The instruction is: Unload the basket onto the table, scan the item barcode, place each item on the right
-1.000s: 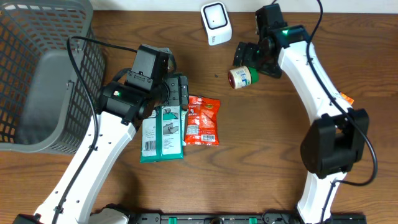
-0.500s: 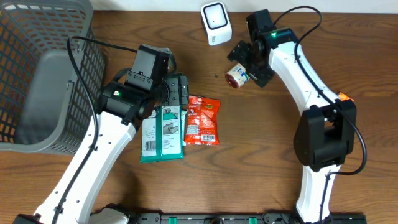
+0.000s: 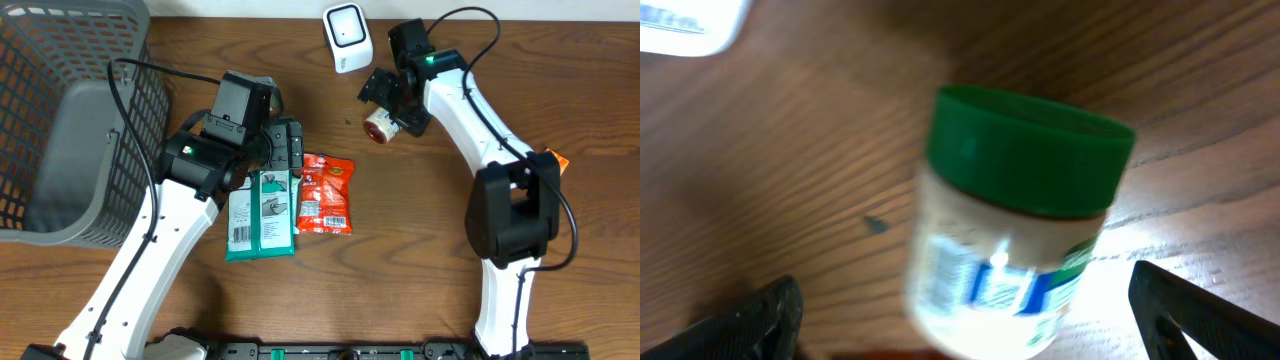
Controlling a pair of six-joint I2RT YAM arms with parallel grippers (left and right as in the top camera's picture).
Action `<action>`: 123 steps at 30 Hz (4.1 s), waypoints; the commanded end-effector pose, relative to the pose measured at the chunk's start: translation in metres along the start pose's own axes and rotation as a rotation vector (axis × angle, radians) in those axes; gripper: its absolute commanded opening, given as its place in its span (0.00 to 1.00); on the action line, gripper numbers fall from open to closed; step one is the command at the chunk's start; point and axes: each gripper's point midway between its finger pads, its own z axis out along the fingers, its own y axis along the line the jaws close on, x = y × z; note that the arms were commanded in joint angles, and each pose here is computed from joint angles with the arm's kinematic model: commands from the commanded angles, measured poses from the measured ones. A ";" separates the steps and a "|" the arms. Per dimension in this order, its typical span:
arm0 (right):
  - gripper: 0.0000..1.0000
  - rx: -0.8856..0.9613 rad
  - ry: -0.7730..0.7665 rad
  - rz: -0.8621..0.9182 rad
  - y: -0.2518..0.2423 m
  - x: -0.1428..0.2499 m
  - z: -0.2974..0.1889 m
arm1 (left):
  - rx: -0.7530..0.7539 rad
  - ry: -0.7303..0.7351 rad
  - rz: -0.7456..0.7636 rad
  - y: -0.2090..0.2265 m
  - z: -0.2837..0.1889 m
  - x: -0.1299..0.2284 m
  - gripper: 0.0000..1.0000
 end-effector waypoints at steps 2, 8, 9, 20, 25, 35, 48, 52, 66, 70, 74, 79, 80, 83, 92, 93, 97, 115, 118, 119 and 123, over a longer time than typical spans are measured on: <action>0.99 0.069 0.014 -0.006 -0.014 0.004 0.028 | 0.006 -0.010 0.010 -0.002 -0.003 -0.004 0.87; 0.96 0.105 -0.003 -0.059 -0.022 -0.001 0.047 | 0.006 -0.010 0.010 -0.002 -0.003 -0.005 0.87; 0.95 0.112 -0.005 -0.072 -0.024 -0.002 0.046 | 0.006 -0.010 0.009 -0.002 -0.003 -0.005 0.87; 0.69 0.114 -0.003 -0.164 -0.029 -0.008 0.037 | 0.006 -0.010 0.010 -0.002 -0.003 -0.004 0.87; 0.72 0.119 0.015 -0.223 -0.031 -0.004 0.024 | 0.006 -0.010 0.010 -0.002 -0.003 -0.004 0.87; 0.69 0.112 0.018 -0.396 -0.027 0.010 -0.042 | 0.006 -0.010 0.010 -0.002 -0.003 -0.004 0.87; 0.92 0.039 -0.025 -0.416 -0.009 0.002 -0.045 | 0.006 -0.010 0.010 -0.002 -0.003 -0.004 0.87; 0.93 0.009 -0.073 -0.403 -0.004 -0.012 -0.045 | 0.006 -0.010 0.010 -0.002 -0.003 -0.004 0.87; 0.88 -0.005 -0.086 -0.310 -0.011 -0.040 0.012 | 0.006 -0.010 0.009 -0.002 -0.003 -0.005 0.87; 0.84 0.000 -0.079 -0.290 -0.013 -0.039 0.018 | 0.006 -0.010 0.010 -0.002 -0.003 -0.004 0.87; 0.80 0.027 -0.049 -0.266 -0.021 -0.034 0.036 | 0.006 -0.010 0.010 -0.002 -0.003 -0.004 0.87; 0.72 0.048 -0.012 -0.263 -0.029 -0.027 0.052 | 0.006 -0.010 0.010 -0.002 -0.003 -0.004 0.87; 0.69 0.050 -0.011 -0.264 -0.029 -0.027 0.053 | 0.006 -0.010 0.010 -0.002 -0.003 -0.004 0.87; 0.57 0.047 -0.020 -0.263 -0.029 -0.029 0.050 | 0.006 -0.010 0.010 -0.002 -0.003 -0.005 0.88; 0.48 0.052 -0.016 -0.301 -0.029 -0.026 0.016 | 0.006 -0.010 0.010 -0.002 -0.003 -0.004 0.87; 0.49 0.053 -0.015 -0.305 -0.029 -0.025 0.012 | 0.006 -0.010 0.009 -0.002 -0.003 -0.005 0.87; 0.48 0.063 0.002 -0.314 -0.031 -0.019 -0.003 | 0.006 -0.010 0.010 -0.002 -0.003 -0.004 0.87; 0.35 0.233 0.087 -0.511 -0.039 0.037 -0.028 | 0.006 -0.010 0.010 -0.002 -0.003 -0.004 0.87; 0.33 0.244 0.090 -0.533 -0.035 0.045 -0.028 | 0.006 -0.010 0.010 -0.002 -0.003 -0.004 0.87; 0.33 0.247 0.091 -0.539 -0.035 0.047 -0.030 | 0.006 -0.010 0.010 -0.002 -0.003 -0.004 0.87; 0.30 0.254 0.099 -0.555 -0.034 0.056 -0.040 | 0.006 -0.010 0.009 -0.002 -0.003 -0.005 0.87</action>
